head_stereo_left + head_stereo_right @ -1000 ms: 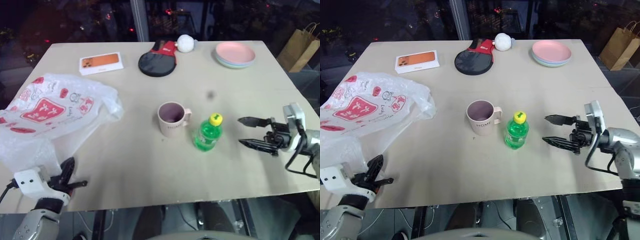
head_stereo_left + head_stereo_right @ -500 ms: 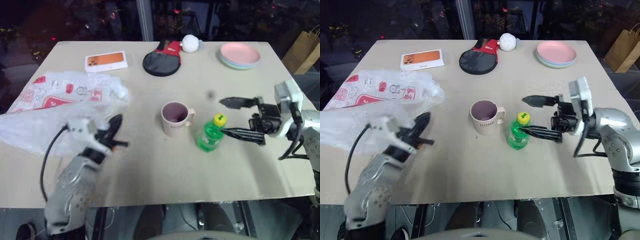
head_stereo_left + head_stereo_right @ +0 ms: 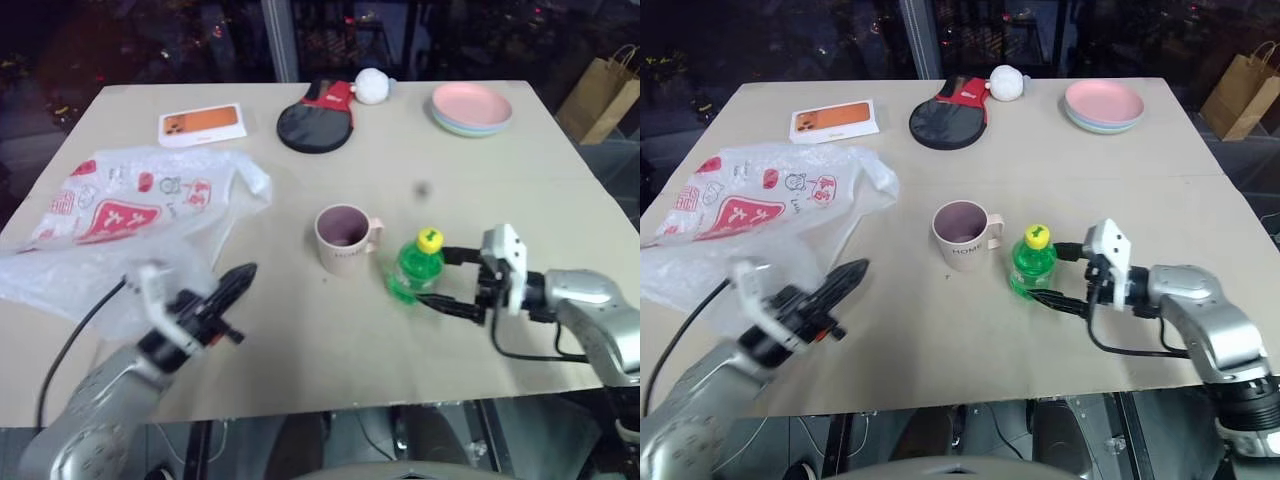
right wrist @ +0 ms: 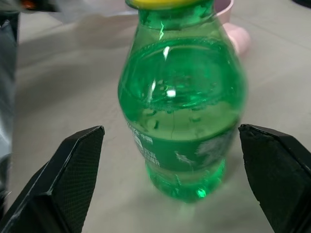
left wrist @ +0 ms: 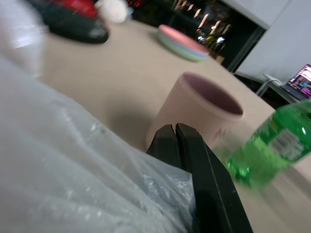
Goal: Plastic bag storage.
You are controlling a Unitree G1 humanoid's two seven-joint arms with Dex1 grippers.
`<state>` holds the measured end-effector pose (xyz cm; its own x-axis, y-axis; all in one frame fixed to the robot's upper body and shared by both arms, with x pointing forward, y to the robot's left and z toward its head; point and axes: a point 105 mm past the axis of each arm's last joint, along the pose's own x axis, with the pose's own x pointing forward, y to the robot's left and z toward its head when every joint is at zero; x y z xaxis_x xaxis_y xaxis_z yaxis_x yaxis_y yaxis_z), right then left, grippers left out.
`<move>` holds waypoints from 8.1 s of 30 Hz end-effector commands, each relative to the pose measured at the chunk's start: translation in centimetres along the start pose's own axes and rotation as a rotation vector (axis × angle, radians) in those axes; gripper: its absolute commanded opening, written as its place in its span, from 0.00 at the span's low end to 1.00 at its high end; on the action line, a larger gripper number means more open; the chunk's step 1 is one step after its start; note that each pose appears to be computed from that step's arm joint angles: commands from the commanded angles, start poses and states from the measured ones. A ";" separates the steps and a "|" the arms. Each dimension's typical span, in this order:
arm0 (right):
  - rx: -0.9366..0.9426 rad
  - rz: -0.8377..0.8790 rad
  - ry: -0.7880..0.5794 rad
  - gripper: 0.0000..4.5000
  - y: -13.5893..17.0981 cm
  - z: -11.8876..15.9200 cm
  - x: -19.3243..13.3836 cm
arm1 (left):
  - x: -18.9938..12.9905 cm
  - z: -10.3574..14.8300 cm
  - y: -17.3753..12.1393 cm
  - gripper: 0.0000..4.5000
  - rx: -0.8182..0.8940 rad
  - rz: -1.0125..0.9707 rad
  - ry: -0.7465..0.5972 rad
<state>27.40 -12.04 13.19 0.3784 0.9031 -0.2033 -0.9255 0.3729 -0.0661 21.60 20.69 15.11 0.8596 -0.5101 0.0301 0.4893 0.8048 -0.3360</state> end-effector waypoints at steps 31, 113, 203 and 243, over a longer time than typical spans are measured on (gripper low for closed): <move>0.175 0.236 -0.349 0.66 0.4 17.1 13.1 | 4.8 10.2 -10.8 0.00 -0.254 -0.573 -0.374; -0.368 0.481 -0.118 0.98 10.4 10.7 22.0 | 3.7 13.4 -5.5 0.00 -0.423 -0.388 -0.724; 0.138 -0.239 0.051 0.98 -6.3 8.5 9.4 | 0.4 10.9 1.9 0.00 -0.403 -0.182 -0.581; -0.394 0.065 0.333 0.98 -2.3 6.8 21.9 | 0.5 9.4 1.9 0.00 -0.406 -0.161 -0.609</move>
<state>38.15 8.24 16.43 0.3723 0.7991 -0.4721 -0.8999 0.1864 -0.3942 24.98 25.36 22.00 0.7998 -0.2412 0.5497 0.5904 0.4814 -0.6478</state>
